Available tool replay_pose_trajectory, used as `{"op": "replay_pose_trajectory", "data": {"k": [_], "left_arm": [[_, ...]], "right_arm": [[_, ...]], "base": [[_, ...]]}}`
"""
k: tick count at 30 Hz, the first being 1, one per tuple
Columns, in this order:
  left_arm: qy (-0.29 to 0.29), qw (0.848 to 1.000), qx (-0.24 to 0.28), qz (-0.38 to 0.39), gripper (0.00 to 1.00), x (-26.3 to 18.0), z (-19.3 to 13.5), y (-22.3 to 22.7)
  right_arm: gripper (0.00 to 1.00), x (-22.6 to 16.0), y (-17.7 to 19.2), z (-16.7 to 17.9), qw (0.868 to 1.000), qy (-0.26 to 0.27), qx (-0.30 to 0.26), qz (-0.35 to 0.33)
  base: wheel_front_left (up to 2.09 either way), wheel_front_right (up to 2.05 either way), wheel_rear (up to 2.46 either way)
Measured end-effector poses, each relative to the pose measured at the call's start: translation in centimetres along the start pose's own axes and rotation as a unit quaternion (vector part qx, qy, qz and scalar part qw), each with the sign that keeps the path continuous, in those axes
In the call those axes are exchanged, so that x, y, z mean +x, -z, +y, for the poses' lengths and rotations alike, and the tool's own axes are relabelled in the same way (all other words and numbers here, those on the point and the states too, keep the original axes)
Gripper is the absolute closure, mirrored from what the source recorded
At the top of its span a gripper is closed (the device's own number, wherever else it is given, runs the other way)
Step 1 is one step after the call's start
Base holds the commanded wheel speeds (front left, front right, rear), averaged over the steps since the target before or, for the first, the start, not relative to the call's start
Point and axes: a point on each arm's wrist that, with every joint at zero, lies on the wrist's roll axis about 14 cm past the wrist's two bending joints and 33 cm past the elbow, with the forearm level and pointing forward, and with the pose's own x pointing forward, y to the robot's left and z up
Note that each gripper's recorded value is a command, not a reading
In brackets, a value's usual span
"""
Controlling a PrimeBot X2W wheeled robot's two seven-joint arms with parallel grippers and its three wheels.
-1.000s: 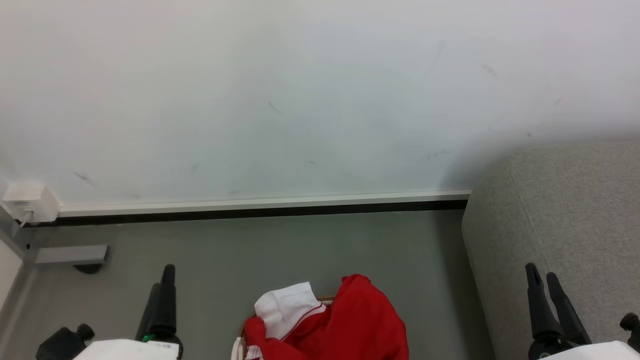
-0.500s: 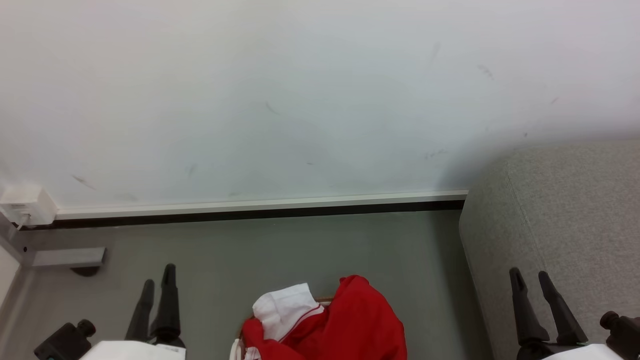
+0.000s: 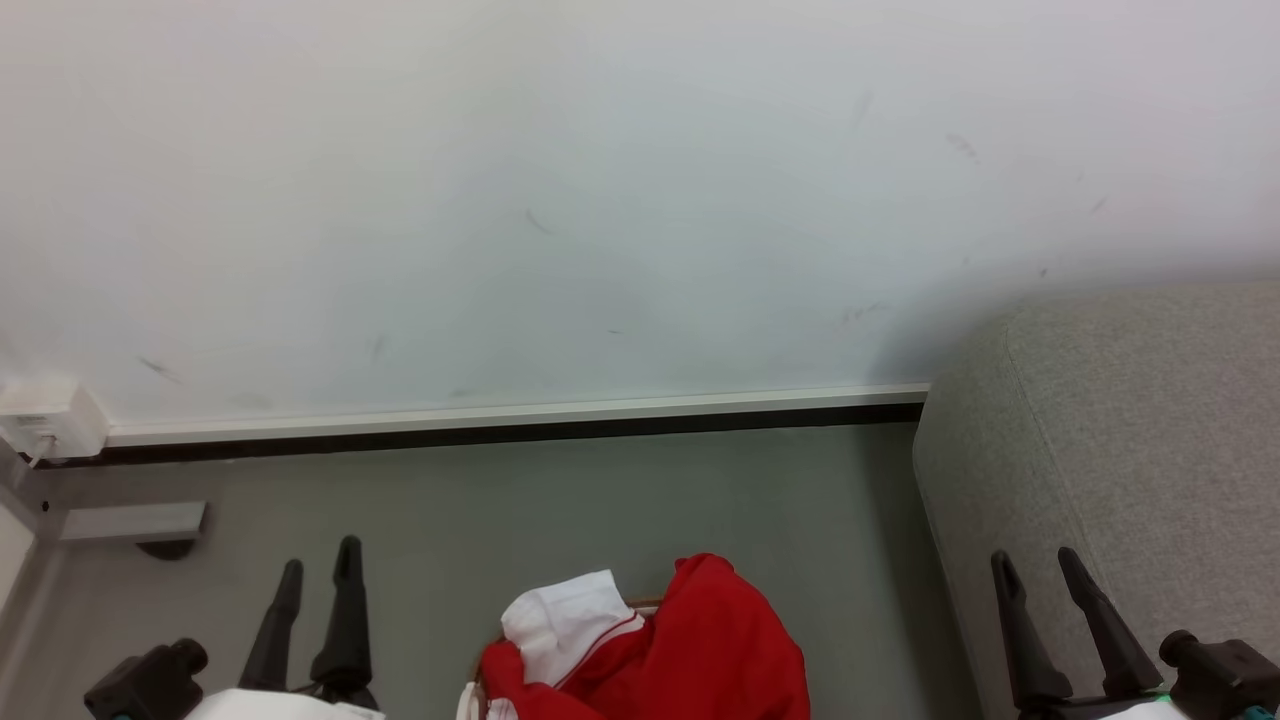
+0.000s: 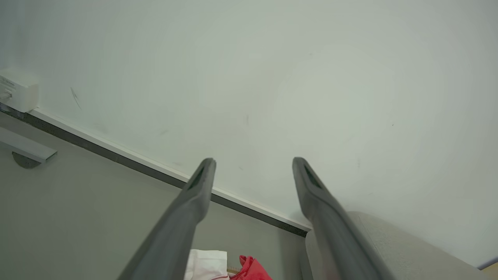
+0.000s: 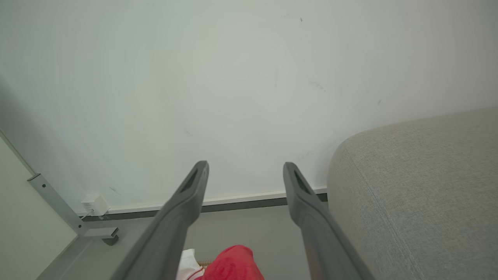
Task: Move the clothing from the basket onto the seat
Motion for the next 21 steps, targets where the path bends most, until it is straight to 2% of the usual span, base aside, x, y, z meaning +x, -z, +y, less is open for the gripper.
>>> {"op": "replay_pose_trajectory", "data": {"k": [21], "left_arm": [[0.015,0.993,0.115,0.005,0.0,-0.23,0.31,0.61]], "right_arm": [[0.0,-0.15,0.65,-0.39,0.997,0.008,-0.08,0.006]], "base": [[0.0,0.0,0.0]]}}
